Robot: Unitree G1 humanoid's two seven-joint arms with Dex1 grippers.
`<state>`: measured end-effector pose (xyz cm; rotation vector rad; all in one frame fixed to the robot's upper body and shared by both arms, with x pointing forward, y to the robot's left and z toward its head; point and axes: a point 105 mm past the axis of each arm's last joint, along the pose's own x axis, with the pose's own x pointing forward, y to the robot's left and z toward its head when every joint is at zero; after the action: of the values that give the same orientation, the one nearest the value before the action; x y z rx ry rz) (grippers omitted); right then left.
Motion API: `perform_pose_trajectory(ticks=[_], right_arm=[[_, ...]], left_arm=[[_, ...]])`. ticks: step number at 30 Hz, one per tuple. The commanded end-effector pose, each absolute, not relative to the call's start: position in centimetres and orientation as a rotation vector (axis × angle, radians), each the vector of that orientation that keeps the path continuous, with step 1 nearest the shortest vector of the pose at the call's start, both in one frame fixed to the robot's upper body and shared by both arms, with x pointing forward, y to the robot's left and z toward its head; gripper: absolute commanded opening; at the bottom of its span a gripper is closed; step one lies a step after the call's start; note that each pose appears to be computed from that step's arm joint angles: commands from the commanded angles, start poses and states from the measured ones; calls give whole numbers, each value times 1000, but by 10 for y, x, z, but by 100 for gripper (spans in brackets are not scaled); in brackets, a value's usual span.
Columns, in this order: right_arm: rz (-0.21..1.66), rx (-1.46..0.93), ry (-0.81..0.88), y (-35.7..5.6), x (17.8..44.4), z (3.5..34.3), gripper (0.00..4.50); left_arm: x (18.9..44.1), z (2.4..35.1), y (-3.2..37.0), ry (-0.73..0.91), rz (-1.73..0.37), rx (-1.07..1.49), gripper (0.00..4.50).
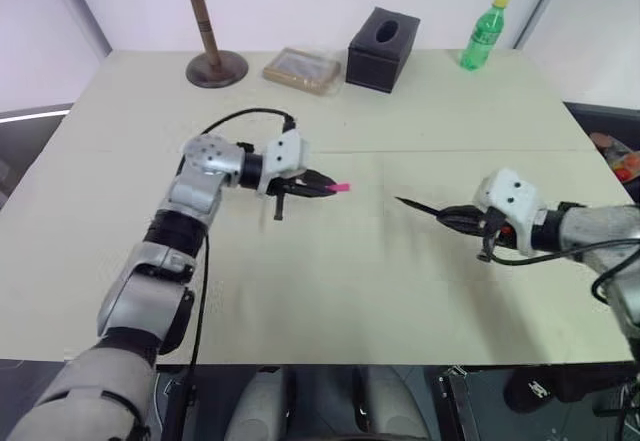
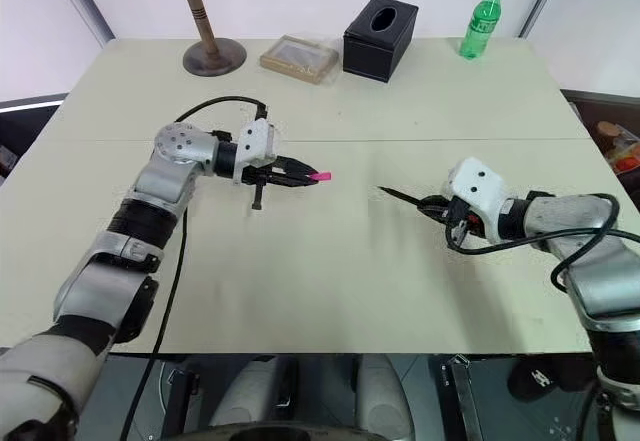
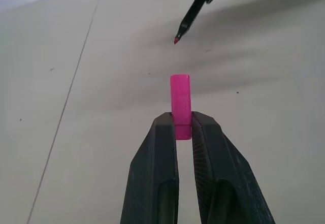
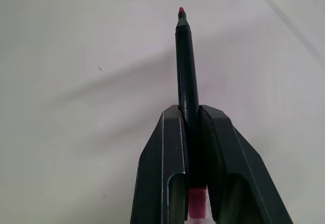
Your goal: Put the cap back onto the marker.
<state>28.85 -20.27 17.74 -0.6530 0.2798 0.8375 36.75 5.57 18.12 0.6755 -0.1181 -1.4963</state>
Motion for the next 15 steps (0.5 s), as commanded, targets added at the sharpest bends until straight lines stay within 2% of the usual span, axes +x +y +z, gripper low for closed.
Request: perform_pose_trajectory(ticks=[1, 6, 15], right_arm=[[868, -697, 238, -191, 278, 195, 5], [894, -737, 224, -180, 274, 200, 5], [928, -735, 212, -168, 275, 201, 5]], left_arm=[[369, 187, 50, -185, -1526, 809, 0], [371, 184, 42, -247, -1532, 936, 0], [366, 195, 27, -345, -1550, 935, 0]])
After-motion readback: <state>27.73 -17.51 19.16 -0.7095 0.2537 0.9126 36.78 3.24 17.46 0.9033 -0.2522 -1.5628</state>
